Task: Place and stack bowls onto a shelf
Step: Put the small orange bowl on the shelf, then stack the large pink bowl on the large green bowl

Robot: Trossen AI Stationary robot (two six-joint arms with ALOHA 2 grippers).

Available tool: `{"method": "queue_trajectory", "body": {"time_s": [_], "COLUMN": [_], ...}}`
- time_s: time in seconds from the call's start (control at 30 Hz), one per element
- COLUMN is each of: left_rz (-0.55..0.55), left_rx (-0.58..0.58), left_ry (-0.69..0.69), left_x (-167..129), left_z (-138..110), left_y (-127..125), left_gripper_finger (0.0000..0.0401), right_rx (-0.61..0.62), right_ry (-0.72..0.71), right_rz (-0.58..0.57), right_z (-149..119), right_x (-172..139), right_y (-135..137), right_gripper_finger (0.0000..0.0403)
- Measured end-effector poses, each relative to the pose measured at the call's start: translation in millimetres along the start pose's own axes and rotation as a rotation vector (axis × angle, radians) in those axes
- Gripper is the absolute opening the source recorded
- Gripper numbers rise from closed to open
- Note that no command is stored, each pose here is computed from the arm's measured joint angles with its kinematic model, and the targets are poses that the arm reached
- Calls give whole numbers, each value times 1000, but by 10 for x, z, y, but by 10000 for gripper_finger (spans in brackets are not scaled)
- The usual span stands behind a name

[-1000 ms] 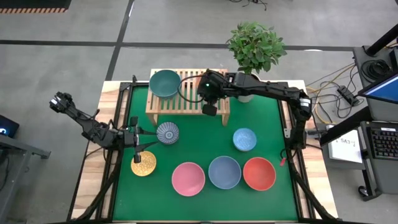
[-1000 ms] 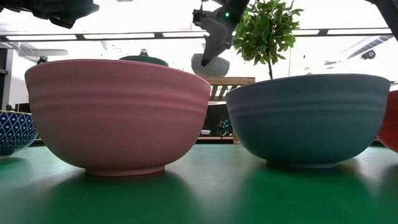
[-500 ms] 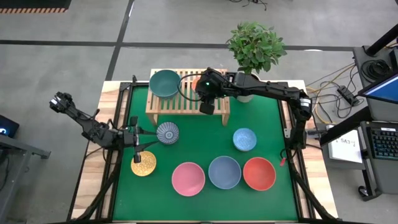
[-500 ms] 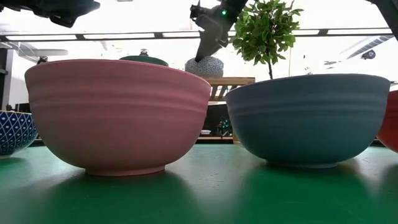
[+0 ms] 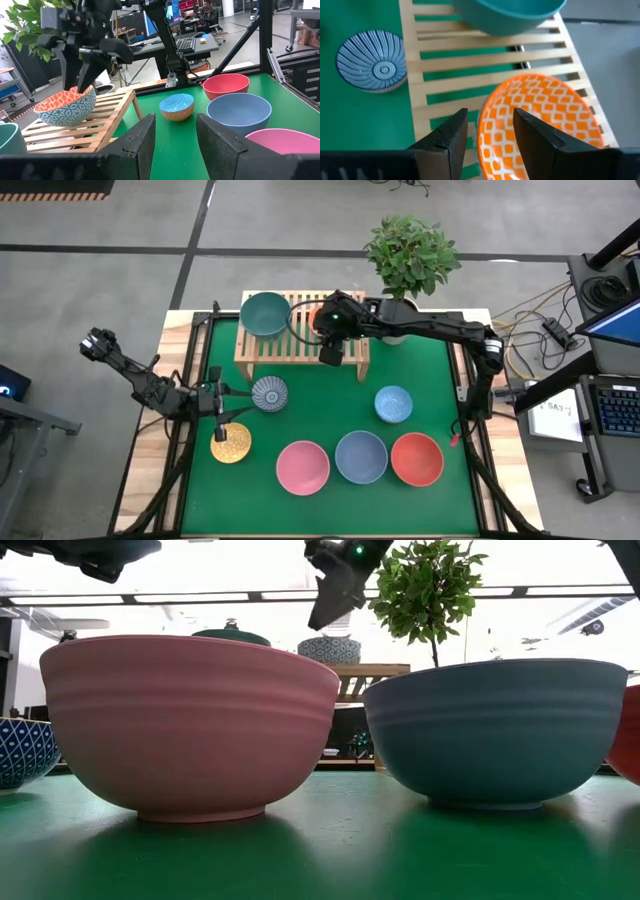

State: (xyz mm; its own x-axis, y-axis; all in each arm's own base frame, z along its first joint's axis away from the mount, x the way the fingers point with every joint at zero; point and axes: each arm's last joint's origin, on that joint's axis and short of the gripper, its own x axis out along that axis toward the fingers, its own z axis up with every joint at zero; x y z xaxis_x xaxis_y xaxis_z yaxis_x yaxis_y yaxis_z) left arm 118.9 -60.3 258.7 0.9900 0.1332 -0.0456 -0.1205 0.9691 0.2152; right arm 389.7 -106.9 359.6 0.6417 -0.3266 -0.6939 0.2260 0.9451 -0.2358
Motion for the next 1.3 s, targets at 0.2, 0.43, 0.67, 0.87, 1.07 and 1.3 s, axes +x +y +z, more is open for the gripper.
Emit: {"method": "queue_trajectory", "body": {"time_s": [0.2,0.43,0.67,0.87,1.07,1.3], "left_rz": [0,0,0,0,0,-1], "left_rx": [-9,-12,-12,-11,-28,-112], "left_ry": [-1,-1,0,0,-1,5], "left_x": [0,0,0,0,0,9], "left_z": [1,1,1,0,1,-5], "left_y": [0,0,0,0,0,-10], "left_gripper_finger": [125,125,125,125,125,125], "right_rx": [16,-3,-33,-68,-67,-148], "right_ry": [-66,74,135,61,98,98], "right_rz": [62,247,17,-54,-42,72], "right_z": [58,-116,-306,-296,-359,-378], "right_x": [-219,-164,125,230,247,-13], "right_y": [71,271,224,144,156,644], "right_gripper_finger": [120,29,12,9,9,9]}}
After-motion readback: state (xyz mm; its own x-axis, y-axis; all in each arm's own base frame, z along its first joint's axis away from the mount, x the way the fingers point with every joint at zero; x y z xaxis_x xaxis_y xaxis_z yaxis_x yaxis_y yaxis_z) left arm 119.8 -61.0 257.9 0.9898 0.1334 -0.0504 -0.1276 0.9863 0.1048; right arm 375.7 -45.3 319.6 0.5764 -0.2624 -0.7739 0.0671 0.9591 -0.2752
